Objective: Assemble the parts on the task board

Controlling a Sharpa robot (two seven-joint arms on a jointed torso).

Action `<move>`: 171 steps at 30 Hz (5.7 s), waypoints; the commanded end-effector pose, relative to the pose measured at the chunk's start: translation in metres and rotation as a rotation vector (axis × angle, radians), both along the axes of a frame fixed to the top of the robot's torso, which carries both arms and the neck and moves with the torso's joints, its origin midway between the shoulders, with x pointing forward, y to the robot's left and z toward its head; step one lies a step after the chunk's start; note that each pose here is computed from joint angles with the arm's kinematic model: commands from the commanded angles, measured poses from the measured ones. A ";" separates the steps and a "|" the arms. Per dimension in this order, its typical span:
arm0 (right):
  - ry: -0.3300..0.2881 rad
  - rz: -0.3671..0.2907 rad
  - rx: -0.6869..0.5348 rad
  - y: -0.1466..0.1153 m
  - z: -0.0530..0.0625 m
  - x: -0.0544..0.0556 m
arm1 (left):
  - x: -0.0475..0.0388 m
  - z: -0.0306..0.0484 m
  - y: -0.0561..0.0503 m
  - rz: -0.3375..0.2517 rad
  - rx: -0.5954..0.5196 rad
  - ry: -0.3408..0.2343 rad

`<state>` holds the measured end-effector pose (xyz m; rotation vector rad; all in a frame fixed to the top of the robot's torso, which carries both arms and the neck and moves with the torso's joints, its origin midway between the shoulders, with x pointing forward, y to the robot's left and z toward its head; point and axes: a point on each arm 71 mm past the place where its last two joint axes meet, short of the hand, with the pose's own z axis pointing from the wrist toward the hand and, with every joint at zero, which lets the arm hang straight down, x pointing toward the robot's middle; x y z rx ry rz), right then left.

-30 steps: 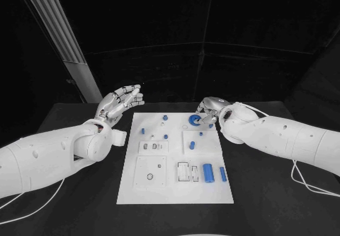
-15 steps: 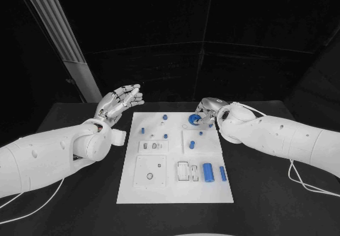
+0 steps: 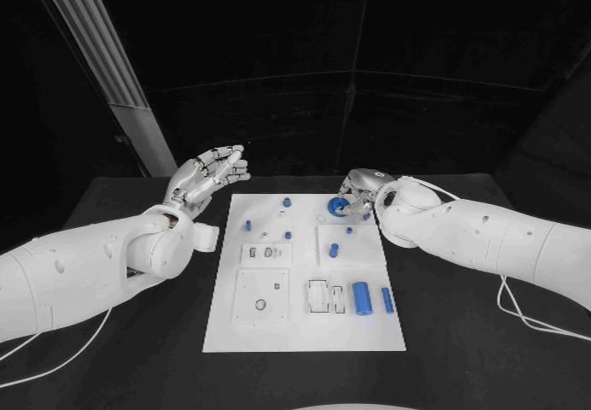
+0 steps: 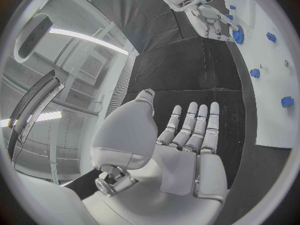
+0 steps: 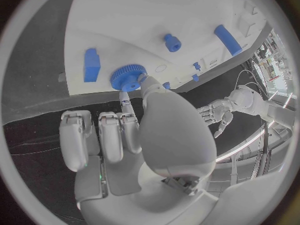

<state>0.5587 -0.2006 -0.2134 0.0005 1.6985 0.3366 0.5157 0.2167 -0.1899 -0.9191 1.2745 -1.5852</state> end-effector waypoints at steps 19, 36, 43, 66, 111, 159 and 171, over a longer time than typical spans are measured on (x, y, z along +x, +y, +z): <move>0.040 -0.022 -0.036 -0.002 -0.004 0.000 | -0.0043 0.0149 0.000 -0.011 -0.074 -0.195; 0.049 -0.019 -0.041 -0.001 -0.005 0.000 | -0.0042 0.0149 0.000 -0.011 -0.074 -0.195; 0.030 -0.008 -0.028 0.000 -0.003 -0.001 | -0.0041 0.0149 0.000 -0.011 -0.074 -0.196; -0.078 0.053 0.156 0.012 0.011 -0.012 | -0.0045 0.0149 0.003 -0.007 -0.072 -0.195; -0.128 0.297 0.150 0.114 0.017 -0.015 | -0.0025 0.0147 -0.001 -0.010 -0.072 -0.197; 0.001 0.270 0.039 0.124 -0.001 0.001 | -0.0036 0.0151 -0.001 -0.013 -0.074 -0.196; 0.011 0.268 0.032 0.123 -0.002 0.002 | -0.0032 0.0149 -0.002 -0.013 -0.073 -0.195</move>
